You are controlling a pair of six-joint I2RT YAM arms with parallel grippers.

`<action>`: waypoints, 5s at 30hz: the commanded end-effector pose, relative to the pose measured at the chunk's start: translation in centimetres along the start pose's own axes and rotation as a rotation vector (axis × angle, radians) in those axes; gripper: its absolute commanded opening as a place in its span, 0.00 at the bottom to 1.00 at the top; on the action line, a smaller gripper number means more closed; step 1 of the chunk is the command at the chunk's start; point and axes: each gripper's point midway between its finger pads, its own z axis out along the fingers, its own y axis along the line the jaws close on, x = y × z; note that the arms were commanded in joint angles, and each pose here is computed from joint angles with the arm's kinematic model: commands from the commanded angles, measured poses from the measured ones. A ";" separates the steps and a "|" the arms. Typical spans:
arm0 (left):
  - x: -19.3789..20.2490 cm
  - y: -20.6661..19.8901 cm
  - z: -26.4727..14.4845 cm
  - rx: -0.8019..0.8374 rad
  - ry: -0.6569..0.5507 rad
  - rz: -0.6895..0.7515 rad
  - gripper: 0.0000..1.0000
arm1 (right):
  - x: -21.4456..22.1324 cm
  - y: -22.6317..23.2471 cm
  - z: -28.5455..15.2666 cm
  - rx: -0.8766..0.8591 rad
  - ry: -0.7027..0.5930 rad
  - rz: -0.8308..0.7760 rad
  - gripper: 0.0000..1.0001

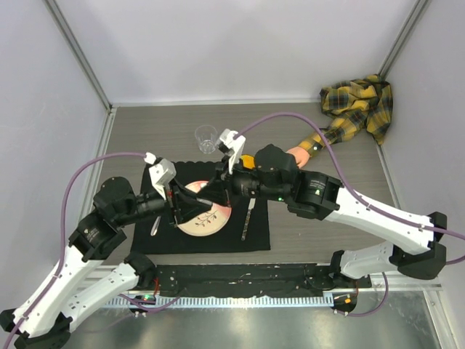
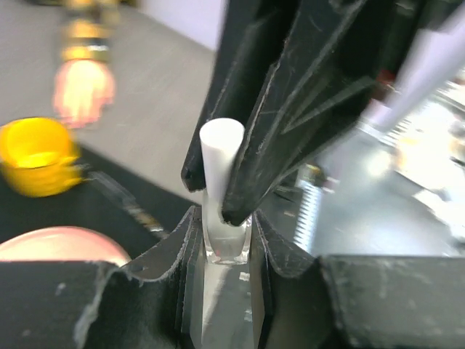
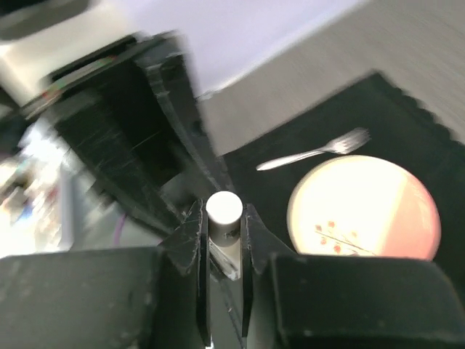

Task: Paint the nails

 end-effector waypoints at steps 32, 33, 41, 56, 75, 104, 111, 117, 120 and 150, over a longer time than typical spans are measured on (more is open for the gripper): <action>-1.5 0.9 0.8 -0.024 0.005 0.119 0.00 | -3.2 -2.6 -4.4 0.060 -0.171 0.078 0.61; -1.3 1.1 0.8 -0.033 0.012 0.116 0.00 | -3.0 -2.3 -3.9 0.062 -0.167 0.079 0.60; -1.0 1.7 1.0 -0.060 0.018 0.095 0.00 | -3.4 -1.3 -1.7 0.078 -0.161 0.070 0.54; -1.7 -4.2 0.3 0.252 -0.023 0.064 0.00 | -2.2 0.6 -2.1 -0.030 -0.110 0.025 0.01; -3.1 -9.1 -1.7 0.531 -0.041 0.118 0.00 | -1.0 7.1 -6.5 -0.550 -0.089 -0.027 0.42; -2.6 0.0 0.7 0.003 -0.035 0.086 0.00 | -3.8 0.4 -3.3 0.012 -0.129 0.085 0.54; -2.4 -1.3 0.7 0.074 -0.029 0.079 0.00 | -3.1 0.4 -2.2 0.032 -0.102 0.049 0.32; -2.1 -10.3 -2.3 0.645 -0.047 0.125 0.00 | 0.0 4.7 -3.6 -0.337 -0.046 -0.118 0.01; -2.3 -13.0 -5.0 0.815 -0.074 0.105 0.00 | 2.2 8.8 -5.7 -0.682 0.006 -0.109 0.01; -0.5 0.3 -0.4 0.008 0.041 0.202 0.00 | -3.4 0.4 -6.2 -0.016 0.035 -0.016 0.72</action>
